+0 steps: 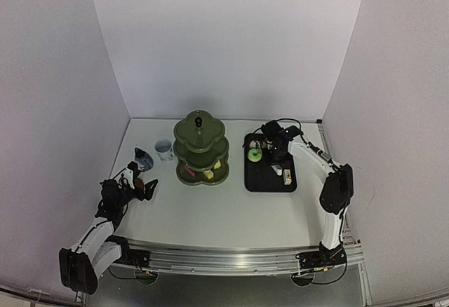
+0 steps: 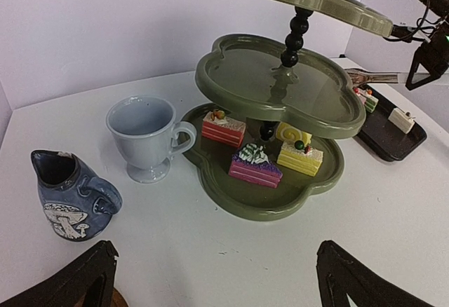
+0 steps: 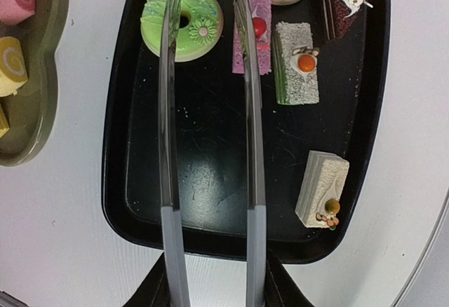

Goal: Serve the afternoon tea

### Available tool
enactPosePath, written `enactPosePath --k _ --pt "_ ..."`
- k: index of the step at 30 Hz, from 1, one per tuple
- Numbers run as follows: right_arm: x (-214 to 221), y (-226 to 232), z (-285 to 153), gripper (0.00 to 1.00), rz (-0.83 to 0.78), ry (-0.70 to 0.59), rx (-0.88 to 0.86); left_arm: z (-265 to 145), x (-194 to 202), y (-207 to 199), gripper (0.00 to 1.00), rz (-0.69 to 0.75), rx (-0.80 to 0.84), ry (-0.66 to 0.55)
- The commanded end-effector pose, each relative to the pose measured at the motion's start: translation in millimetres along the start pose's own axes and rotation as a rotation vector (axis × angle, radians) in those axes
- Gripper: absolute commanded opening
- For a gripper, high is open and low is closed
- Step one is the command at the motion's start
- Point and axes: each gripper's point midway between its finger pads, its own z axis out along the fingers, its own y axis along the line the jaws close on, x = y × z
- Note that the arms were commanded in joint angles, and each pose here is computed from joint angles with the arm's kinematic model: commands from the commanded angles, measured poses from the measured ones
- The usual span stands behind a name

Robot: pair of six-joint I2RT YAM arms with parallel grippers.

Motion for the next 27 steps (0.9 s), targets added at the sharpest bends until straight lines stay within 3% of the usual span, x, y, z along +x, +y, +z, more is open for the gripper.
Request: enactPosePath --k 1,14,27 --pt "-8 13 -4 0.35 -0.039 -0.002 -0.069 0 -23 -1 1.00 0.042 -0.001 -0.048" --pt "3 -4 8 0.35 -0.060 0.065 0.016 -1 -22 0 1.00 0.047 -0.005 -0.047" --pt "-10 9 30 0.32 -0.059 0.091 -0.028 -2 -22 0 1.00 0.049 -0.007 -0.049"
